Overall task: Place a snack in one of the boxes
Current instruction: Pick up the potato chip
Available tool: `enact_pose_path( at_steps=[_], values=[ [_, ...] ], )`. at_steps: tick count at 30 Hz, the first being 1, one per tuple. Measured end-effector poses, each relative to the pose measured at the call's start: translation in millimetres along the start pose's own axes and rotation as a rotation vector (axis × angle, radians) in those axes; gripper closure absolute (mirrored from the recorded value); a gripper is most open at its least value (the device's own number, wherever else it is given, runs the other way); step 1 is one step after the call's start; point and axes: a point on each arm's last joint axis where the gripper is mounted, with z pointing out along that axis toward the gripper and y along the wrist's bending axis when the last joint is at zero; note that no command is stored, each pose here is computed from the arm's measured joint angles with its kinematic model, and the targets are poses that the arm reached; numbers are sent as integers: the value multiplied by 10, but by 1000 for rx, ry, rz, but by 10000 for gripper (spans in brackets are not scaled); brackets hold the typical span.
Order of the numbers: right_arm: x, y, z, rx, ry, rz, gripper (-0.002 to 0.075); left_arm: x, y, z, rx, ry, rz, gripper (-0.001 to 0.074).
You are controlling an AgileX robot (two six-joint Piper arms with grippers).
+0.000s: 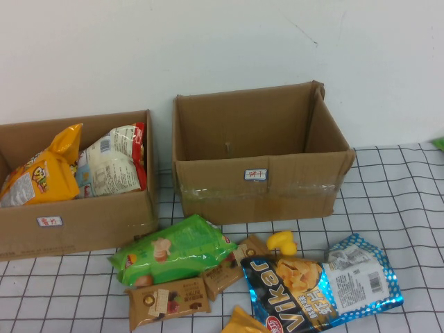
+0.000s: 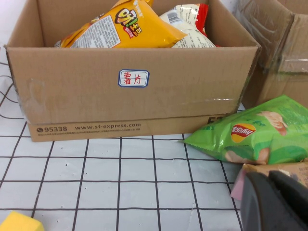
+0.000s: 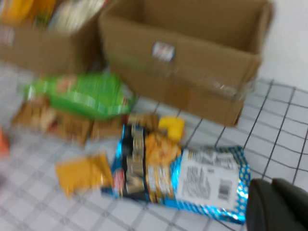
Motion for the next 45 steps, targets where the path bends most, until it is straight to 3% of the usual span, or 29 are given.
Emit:
enact_pose_path(
  at_steps=[6, 12, 22, 25, 30, 33, 37, 45],
  values=[
    [-425, -177, 283, -173, 230, -230, 727, 0, 0, 0, 0, 0, 0, 736],
    [-602, -341, 710, -403, 429, -375, 727, 0, 0, 0, 0, 0, 0, 736],
    [-599, -270, 1565, -449, 566, -632, 717, 0, 0, 0, 0, 0, 0, 736],
    [-548, -244, 1861, -473, 564, -660, 616, 0, 0, 0, 0, 0, 0, 736],
    [-412, -231, 2315, -542, 570, -692, 264, 2, 0, 0, 0, 2, 0, 736],
    [-336, -234, 2559, -542, 587, -724, 121, 2, 0, 0, 0, 2, 0, 736],
    [-184, -184, 2866, -571, 647, -807, 67, 2, 0, 0, 0, 2, 0, 736],
    [46, -102, 3454, -615, 711, -890, 54, 3, 0, 0, 0, 4, 0, 736]
  ],
)
